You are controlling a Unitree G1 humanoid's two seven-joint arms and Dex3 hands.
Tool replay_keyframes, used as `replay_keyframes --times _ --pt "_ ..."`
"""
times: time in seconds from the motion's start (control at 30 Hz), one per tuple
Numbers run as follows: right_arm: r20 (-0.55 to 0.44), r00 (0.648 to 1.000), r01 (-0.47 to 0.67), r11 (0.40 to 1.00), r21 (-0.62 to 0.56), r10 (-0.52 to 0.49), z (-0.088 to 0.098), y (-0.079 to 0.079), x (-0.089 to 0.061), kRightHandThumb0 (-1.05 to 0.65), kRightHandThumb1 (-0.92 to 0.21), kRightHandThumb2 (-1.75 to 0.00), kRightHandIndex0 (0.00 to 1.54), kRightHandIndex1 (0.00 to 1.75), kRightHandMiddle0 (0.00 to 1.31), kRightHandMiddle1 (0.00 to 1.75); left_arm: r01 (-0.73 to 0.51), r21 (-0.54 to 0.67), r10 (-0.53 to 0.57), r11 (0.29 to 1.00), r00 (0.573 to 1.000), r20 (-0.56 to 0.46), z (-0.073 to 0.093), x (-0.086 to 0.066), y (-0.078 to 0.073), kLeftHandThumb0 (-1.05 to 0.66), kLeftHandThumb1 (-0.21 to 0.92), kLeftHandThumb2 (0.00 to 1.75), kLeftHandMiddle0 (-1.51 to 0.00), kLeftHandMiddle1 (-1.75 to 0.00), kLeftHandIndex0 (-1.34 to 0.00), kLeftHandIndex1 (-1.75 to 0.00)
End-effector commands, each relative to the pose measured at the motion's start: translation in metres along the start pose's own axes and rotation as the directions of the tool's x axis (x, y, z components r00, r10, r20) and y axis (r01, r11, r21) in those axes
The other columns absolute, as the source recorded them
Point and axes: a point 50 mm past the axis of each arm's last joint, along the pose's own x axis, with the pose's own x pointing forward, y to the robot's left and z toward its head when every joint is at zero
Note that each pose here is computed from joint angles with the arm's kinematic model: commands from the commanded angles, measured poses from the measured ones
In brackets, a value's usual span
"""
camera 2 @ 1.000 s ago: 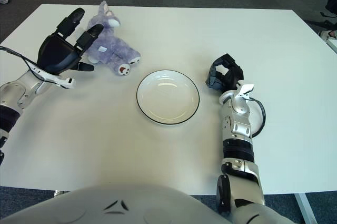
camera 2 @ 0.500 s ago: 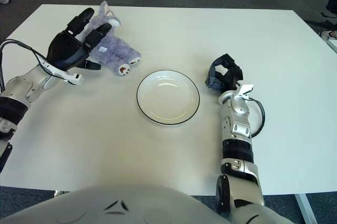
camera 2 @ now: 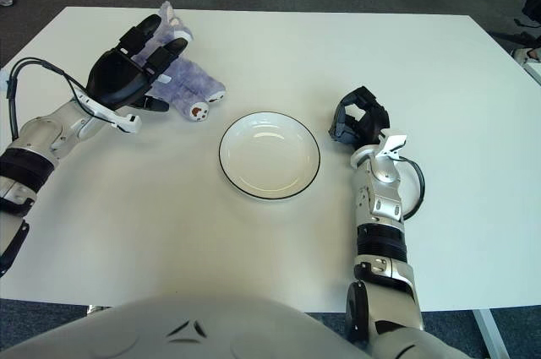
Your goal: Put the doll into the plate.
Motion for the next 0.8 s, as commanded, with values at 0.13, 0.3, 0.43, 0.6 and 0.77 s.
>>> replay_keyframes --times 0.13,0.3,0.43,0.6,0.77 --pt "-0.035 0.999 0.004 1.000 0.013 -0.004 -0.006 -0.001 -0.003 -0.48 -0.34 -1.29 1.27 1.75 0.60 1.75 0.037 -0.014 -0.037 0.999 0.999 0.003 0.000 0.008 -0.002 -0.72 0.73 0.57 -0.06 -0.01 0.00 -0.27" --pt "-0.033 0.999 -0.003 1.000 0.010 0.003 -0.006 -0.001 -0.003 -0.48 -0.34 -1.29 1.27 1.75 0.60 1.75 0.050 -0.018 -0.050 0.999 0.999 0.002 0.000 0.010 -0.004 -0.71 0.73 0.57 -0.07 -0.01 0.00 -0.28" --pt "-0.031 0.999 -0.007 1.000 0.009 0.007 -0.006 -0.001 -0.003 -0.48 -0.34 -1.29 1.27 1.75 0.60 1.75 0.056 -0.019 -0.056 0.998 0.998 0.000 0.000 0.012 -0.005 -0.70 0.73 0.58 -0.08 -0.02 0.00 -0.28" --pt "-0.033 0.999 -0.007 1.000 0.015 0.008 -0.006 -0.002 -0.003 -0.48 -0.34 -1.29 1.27 1.75 0.60 1.75 0.067 -0.020 -0.067 0.998 0.998 -0.005 -0.001 0.014 -0.007 -0.68 0.70 0.60 -0.10 -0.02 0.00 -0.29" --pt "-0.032 0.999 -0.007 1.000 0.019 0.007 -0.006 -0.002 -0.003 -0.48 -0.34 -1.29 1.27 1.75 0.60 1.75 0.097 -0.015 -0.097 0.995 0.995 -0.011 -0.004 0.016 -0.009 -0.68 0.67 0.61 -0.10 -0.02 0.00 -0.26"
